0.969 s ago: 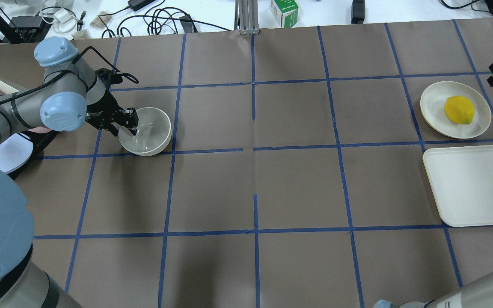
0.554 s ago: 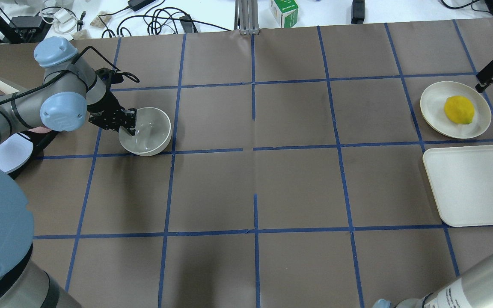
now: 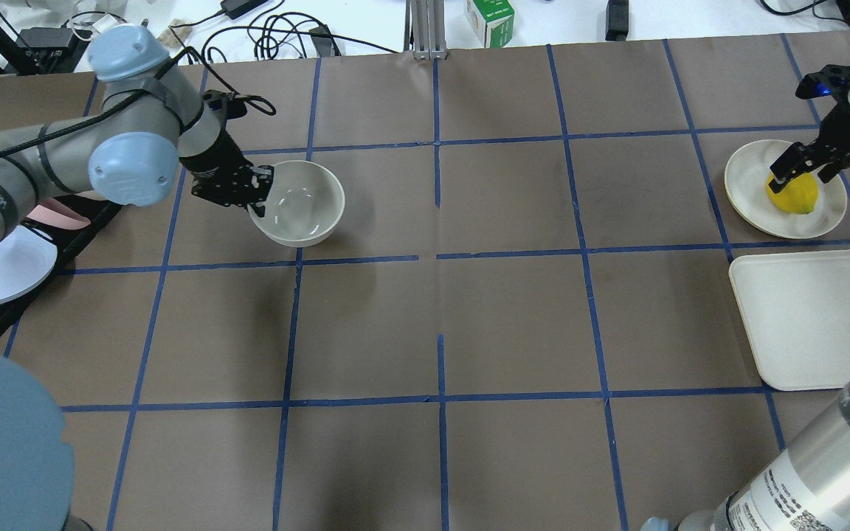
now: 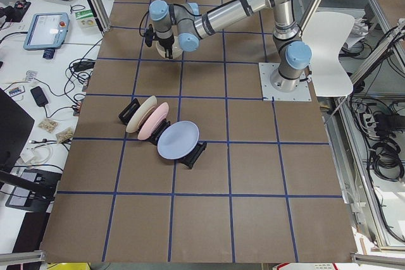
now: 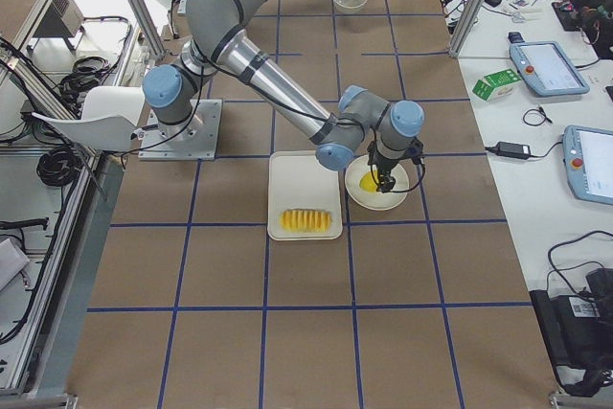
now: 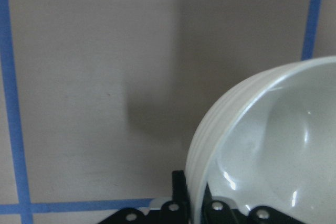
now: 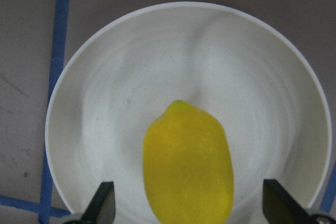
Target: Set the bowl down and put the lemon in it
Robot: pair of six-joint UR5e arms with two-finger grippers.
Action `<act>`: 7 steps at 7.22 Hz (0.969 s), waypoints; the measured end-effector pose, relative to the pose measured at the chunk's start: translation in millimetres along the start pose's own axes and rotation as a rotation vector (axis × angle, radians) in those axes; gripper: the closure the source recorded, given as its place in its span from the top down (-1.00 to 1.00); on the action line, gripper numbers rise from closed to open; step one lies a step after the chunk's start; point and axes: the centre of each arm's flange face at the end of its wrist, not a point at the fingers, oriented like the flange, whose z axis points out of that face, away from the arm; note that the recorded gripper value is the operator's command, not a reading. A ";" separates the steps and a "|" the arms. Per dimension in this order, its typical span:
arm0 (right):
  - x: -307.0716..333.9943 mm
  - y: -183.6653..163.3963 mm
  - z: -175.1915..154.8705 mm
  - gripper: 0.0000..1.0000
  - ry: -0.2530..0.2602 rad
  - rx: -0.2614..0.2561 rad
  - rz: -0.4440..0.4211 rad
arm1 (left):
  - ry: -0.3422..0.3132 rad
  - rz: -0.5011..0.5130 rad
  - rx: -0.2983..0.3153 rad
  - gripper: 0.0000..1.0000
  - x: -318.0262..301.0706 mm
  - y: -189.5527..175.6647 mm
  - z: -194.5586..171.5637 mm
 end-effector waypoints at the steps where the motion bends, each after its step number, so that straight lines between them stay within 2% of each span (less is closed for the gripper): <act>1: -0.4 0.1 6.0 0.20 -0.005 -0.005 -0.012 | 0.003 -0.018 -0.005 -1.00 49.5 11.4 6.3; 2: -0.7 0.1 10.0 -0.32 -0.009 -0.009 -0.022 | 0.001 -0.038 -0.011 -1.00 88.8 23.4 16.2; 3: -0.5 -0.1 10.5 -0.54 -0.009 -0.009 -0.027 | 0.003 -0.045 -0.011 -1.00 120.4 34.6 25.3; 5: -1.1 -2.3 0.0 -0.55 0.003 0.004 -0.034 | 0.074 -0.071 -0.015 -1.00 153.0 43.4 36.6; 6: -7.0 -3.1 -21.7 -0.55 0.020 0.020 -0.041 | 0.100 -0.074 -0.015 -1.00 159.1 42.9 42.6; 7: -23.9 -1.0 -59.9 -0.55 0.039 0.036 -0.053 | 0.110 -0.071 -0.013 -1.00 160.8 40.9 49.5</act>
